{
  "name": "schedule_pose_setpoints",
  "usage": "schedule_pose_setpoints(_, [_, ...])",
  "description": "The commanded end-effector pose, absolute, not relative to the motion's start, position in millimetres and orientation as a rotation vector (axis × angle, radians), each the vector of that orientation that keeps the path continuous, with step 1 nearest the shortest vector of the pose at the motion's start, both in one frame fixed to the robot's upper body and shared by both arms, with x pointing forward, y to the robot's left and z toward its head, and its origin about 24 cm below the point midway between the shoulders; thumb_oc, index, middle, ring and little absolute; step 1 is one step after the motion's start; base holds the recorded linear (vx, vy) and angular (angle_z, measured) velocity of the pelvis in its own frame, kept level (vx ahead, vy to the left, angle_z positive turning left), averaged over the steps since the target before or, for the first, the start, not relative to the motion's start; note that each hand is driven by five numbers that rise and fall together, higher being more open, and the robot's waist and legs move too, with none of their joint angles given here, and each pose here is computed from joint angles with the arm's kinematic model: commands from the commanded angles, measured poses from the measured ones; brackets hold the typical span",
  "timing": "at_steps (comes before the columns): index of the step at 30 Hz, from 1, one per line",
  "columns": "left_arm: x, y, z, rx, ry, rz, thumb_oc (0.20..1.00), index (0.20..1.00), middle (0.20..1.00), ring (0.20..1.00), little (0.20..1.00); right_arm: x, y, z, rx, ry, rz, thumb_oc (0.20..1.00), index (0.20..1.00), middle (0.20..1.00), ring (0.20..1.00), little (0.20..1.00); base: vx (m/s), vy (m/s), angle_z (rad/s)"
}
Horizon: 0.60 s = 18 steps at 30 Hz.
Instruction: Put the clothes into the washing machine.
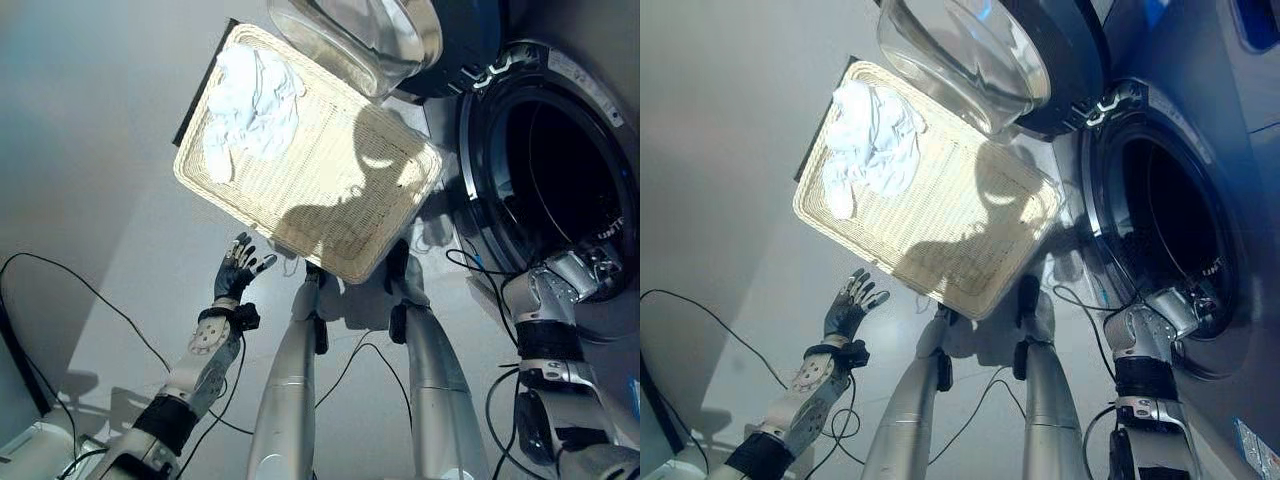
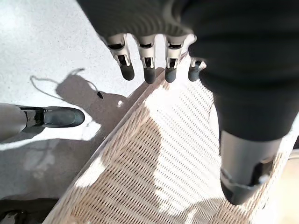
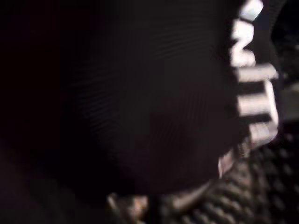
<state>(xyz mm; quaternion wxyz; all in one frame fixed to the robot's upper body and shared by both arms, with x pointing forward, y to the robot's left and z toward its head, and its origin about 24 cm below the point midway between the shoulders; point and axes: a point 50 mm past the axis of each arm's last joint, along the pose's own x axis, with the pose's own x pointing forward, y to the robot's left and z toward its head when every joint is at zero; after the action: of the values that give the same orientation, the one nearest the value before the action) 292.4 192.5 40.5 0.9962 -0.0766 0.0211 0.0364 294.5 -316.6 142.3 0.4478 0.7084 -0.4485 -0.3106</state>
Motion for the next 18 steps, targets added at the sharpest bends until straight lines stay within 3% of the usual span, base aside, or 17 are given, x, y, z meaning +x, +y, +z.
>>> schedule_pose_setpoints(1, [289,194,38,-0.121,0.048,0.068,1.0,1.0,1.0,1.0,1.0,254,-374,143,1.797,-1.227,-1.029,1.0,1.0,1.0,1.0,1.0,-0.01,0.008,0.08])
schedule_pose_setpoints(4, [291,189,39,-0.117,0.058,0.055,1.0,1.0,1.0,1.0,1.0,298,-354,140,1.811,-0.789,-0.794,1.0,1.0,1.0,1.0,1.0,-0.02,0.007,0.07])
schedule_pose_setpoints(7, [291,187,40,-0.109,0.059,0.054,1.0,1.0,1.0,1.0,1.0,316,-333,131,1.716,-0.625,-0.623,1.0,1.0,1.0,1.0,1.0,-0.02,0.007,0.07])
schedule_pose_setpoints(13, [292,187,37,-0.103,0.06,0.057,1.0,1.0,1.0,1.0,1.0,311,-329,82,1.538,-0.554,-0.65,1.0,1.0,1.0,1.0,1.0,0.0,0.0,0.0])
schedule_pose_setpoints(18, [295,183,39,-0.11,0.058,0.051,1.0,1.0,1.0,1.0,1.0,317,-325,88,1.295,-0.5,-0.639,1.0,1.0,1.0,1.0,1.0,-0.01,0.018,0.0])
